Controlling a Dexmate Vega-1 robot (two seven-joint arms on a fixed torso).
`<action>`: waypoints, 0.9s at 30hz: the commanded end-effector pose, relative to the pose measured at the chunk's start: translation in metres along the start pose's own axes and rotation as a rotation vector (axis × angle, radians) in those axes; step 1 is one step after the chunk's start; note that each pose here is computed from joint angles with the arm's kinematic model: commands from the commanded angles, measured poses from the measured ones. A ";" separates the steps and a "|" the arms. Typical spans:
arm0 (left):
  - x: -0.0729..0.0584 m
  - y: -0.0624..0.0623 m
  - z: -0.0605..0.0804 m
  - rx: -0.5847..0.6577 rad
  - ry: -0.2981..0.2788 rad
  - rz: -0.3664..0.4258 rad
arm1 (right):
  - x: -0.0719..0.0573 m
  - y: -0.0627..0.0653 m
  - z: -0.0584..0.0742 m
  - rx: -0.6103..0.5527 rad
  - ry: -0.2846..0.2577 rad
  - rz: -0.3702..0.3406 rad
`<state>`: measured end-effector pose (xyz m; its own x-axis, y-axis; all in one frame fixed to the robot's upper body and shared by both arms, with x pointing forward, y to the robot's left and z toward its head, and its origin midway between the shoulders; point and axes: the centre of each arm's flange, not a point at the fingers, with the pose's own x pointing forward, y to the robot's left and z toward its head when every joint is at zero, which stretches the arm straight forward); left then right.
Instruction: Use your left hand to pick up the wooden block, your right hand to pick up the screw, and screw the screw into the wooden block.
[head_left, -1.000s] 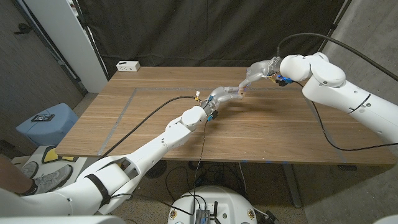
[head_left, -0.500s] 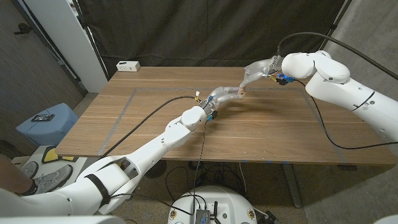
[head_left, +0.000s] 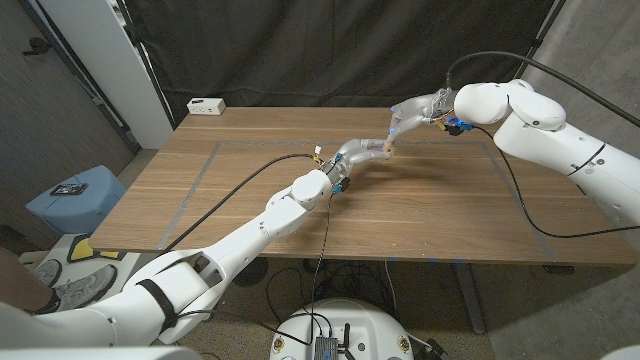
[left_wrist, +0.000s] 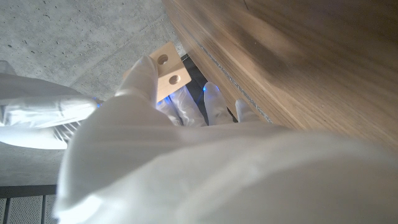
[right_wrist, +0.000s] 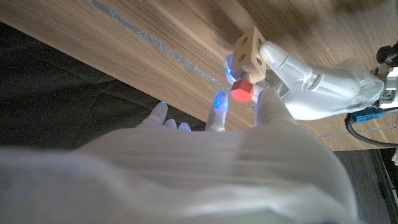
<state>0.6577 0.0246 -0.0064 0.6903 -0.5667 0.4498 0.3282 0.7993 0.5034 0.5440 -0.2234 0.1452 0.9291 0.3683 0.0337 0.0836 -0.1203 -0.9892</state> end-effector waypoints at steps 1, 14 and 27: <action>0.000 -0.001 0.001 0.002 0.002 -0.002 | 0.002 0.001 -0.002 0.001 -0.005 -0.007; 0.000 -0.003 0.001 0.002 -0.001 0.000 | 0.002 0.002 -0.003 -0.007 0.007 -0.017; 0.000 -0.004 0.001 0.005 0.001 0.002 | 0.002 0.005 -0.004 -0.007 0.010 -0.015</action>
<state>0.6561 0.0222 -0.0068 0.6909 -0.5656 0.4503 0.3253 0.7995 0.5050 0.5472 -0.2256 0.1430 0.9293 0.3665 0.0464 0.0971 -0.1213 -0.9879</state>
